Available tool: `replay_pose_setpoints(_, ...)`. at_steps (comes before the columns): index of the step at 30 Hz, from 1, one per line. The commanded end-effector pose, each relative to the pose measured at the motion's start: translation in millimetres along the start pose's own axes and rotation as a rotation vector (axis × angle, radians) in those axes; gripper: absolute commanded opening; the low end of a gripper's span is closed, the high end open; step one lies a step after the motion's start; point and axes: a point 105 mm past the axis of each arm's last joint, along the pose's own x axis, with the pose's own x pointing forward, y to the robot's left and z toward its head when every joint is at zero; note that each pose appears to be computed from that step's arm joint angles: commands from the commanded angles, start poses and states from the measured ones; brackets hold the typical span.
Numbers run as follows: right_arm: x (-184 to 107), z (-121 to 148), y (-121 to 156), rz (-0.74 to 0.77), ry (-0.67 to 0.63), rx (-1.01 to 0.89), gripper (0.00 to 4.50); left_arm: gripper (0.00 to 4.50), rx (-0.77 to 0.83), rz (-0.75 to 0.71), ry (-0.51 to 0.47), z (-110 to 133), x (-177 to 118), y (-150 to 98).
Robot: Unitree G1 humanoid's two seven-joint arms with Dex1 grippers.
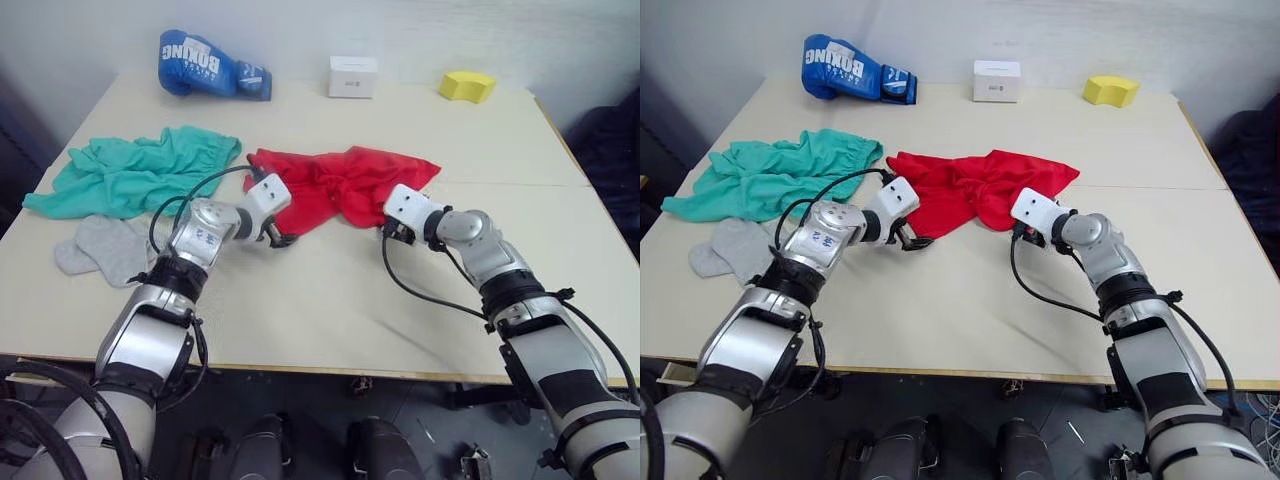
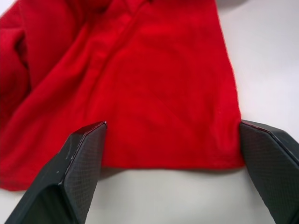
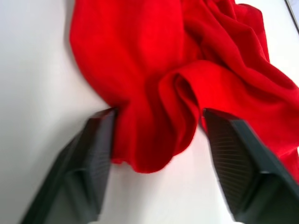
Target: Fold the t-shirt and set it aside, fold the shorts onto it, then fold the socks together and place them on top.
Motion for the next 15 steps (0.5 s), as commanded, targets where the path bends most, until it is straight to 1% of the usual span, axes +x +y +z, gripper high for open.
replay_pose_setpoints(1, 0.2, -6.0, -2.1, -0.034, 0.026, -0.029, 1.58, 4.50, 0.033, 0.042, 0.091, -24.2, 7.3, -0.6)
replay_pose_setpoints(5, -0.5, -5.3, -3.4, -0.076, 0.013, -0.064, 0.21, 4.50, 0.034, 0.053, 0.100, -27.5, 12.7, -2.8)
replay_pose_setpoints(6, -1.0, -5.0, -3.4, -0.080, 0.010, -0.072, 0.05, 4.50, 0.033, 0.056, 0.102, -28.6, 13.1, -2.8)
replay_pose_setpoints(9, -1.7, -2.5, -1.7, -0.085, -0.008, -0.077, 0.05, 4.50, 0.041, 0.068, 0.120, -34.1, 13.0, -1.9)
replay_pose_setpoints(13, -4.1, 2.5, 4.5, -0.066, -0.046, -0.075, 0.05, 4.50, 0.019, 0.049, 0.151, -46.2, 14.8, -8.8)
replay_pose_setpoints(15, -6.8, 5.5, 6.4, -0.057, -0.069, -0.064, 0.00, 4.11, -0.005, 0.044, 0.170, -52.7, 16.4, -13.1)
